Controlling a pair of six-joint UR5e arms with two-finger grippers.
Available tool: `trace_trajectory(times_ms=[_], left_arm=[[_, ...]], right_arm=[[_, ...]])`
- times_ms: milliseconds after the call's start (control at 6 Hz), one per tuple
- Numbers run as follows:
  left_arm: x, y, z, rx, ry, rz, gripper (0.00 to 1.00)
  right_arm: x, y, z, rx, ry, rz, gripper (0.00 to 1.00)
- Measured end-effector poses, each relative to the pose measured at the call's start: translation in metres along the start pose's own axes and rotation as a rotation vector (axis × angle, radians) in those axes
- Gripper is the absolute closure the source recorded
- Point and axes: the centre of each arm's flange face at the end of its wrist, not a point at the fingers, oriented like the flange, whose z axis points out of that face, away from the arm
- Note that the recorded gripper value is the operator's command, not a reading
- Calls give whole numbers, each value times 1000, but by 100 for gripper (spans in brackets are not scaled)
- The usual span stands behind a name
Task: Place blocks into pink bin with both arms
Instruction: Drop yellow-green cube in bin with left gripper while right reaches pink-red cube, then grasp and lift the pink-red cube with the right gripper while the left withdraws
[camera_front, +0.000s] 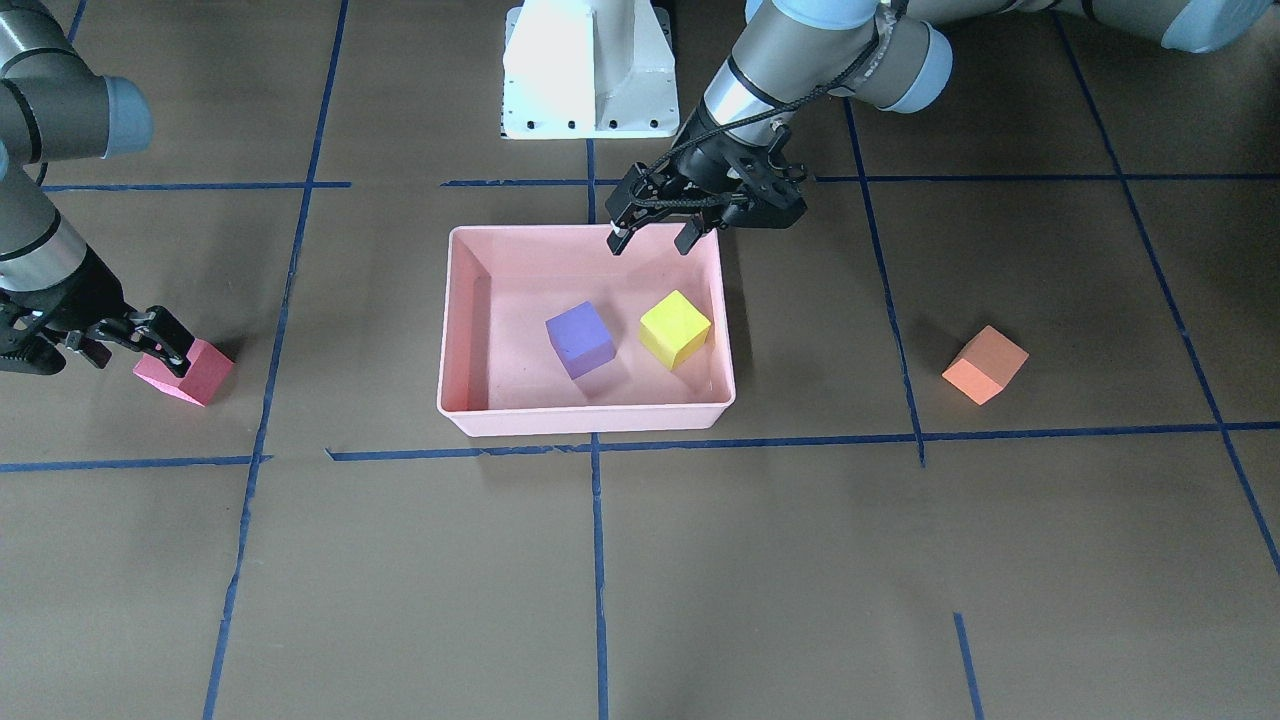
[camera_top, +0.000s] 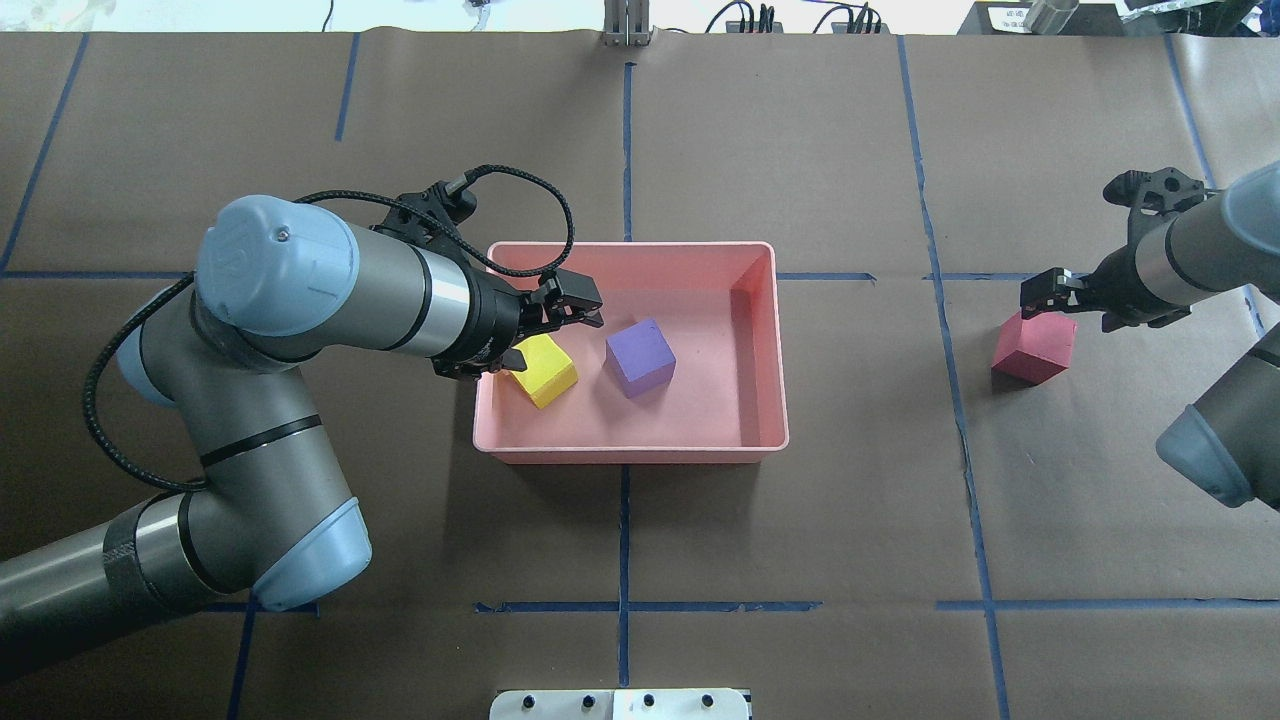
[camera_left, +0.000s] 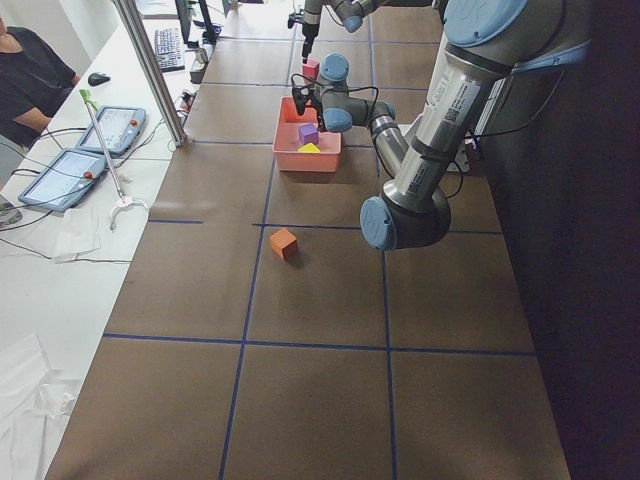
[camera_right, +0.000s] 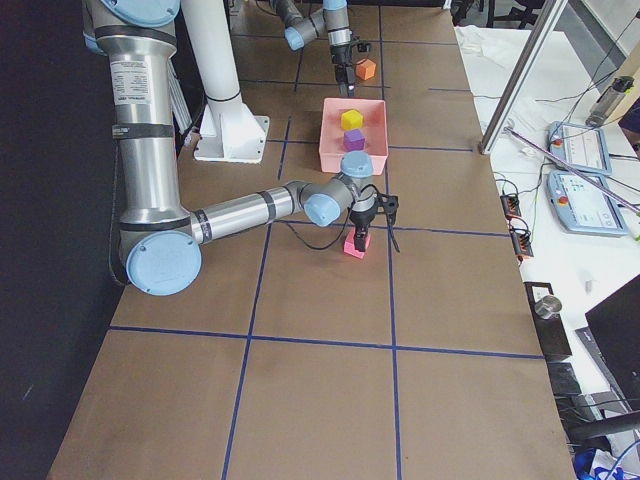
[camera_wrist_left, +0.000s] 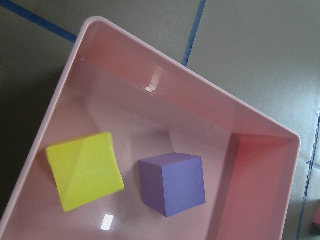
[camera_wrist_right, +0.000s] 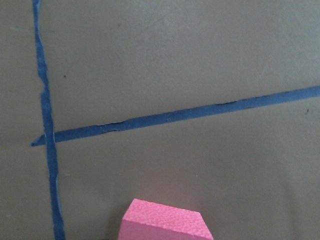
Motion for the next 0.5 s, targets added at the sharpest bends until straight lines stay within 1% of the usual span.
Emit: trace_trajectory(times_ms=[333, 500], left_arm=[[1, -1, -1, 30, 7, 1, 0], [1, 0, -2, 34, 9, 2, 0]], right_arm=[[0, 5, 7, -73, -25, 39, 0], [-2, 6, 7, -85, -31, 73, 0]])
